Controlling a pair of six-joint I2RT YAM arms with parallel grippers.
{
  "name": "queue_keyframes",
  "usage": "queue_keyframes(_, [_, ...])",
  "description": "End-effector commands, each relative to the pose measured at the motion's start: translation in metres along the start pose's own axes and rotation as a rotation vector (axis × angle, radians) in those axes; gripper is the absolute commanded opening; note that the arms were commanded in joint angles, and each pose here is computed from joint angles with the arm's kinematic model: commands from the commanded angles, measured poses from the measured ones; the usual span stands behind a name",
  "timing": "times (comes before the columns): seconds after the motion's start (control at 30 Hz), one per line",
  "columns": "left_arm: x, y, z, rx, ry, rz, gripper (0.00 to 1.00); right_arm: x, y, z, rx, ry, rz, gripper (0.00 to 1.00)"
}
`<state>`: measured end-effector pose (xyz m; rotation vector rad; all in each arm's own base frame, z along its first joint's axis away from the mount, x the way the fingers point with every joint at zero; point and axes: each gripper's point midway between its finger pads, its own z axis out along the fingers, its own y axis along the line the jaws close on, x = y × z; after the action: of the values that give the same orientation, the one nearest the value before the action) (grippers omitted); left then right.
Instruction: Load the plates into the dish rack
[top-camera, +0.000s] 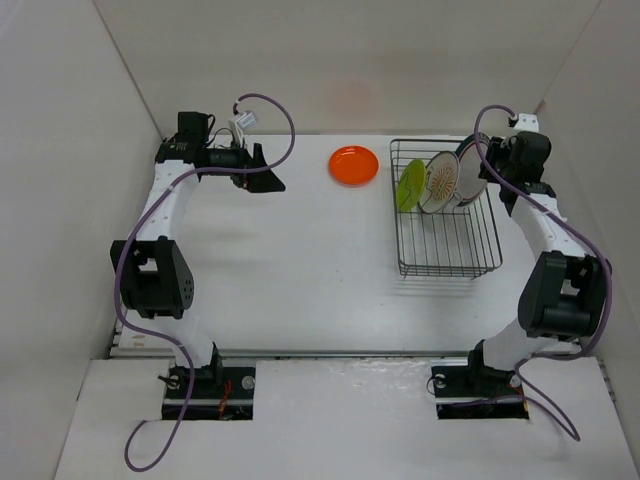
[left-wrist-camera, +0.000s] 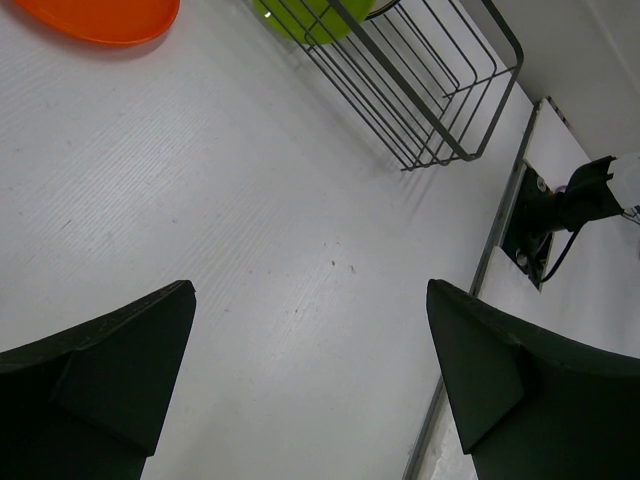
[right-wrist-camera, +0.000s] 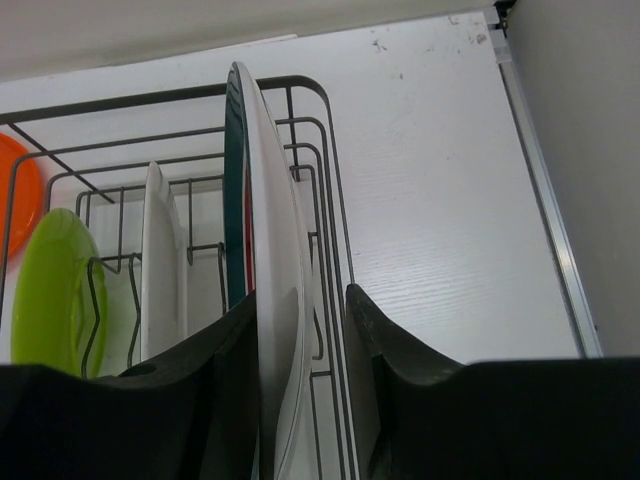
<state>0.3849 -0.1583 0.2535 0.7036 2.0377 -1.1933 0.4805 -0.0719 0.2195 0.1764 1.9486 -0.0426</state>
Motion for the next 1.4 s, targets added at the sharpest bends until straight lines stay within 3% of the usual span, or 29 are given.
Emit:
queue_keyframes(0.0, [-0.003,-0.007,0.000,0.030,-0.014,0.019,1.00,-0.008,0.005,0.005,-0.029,-0.036,0.002,0.41])
queue_keyframes(0.2, [-0.005,-0.006,0.000,0.029,-0.018,0.027,1.00,-0.003,0.014,0.008,-0.070,-0.024,-0.001,0.37])
queue_keyframes(0.43, [-0.005,-0.006,0.000,0.029,-0.018,0.027,1.00,-0.006,0.025,0.005,-0.096,-0.032,-0.017,0.22])
queue_keyframes(0.77, [-0.006,-0.009,-0.002,0.029,-0.022,0.026,1.00,-0.009,0.041,-0.003,-0.111,-0.039,-0.032,0.21])
queue_keyframes(1.2, [-0.003,-0.009,-0.001,0.030,-0.018,0.009,1.00,-0.022,0.022,-0.022,0.078,-0.065,-0.012,0.01])
queue_keyframes(1.37, [-0.007,-0.008,-0.001,0.029,-0.022,0.008,1.00,-0.017,0.025,-0.024,0.117,-0.051,-0.025,0.00])
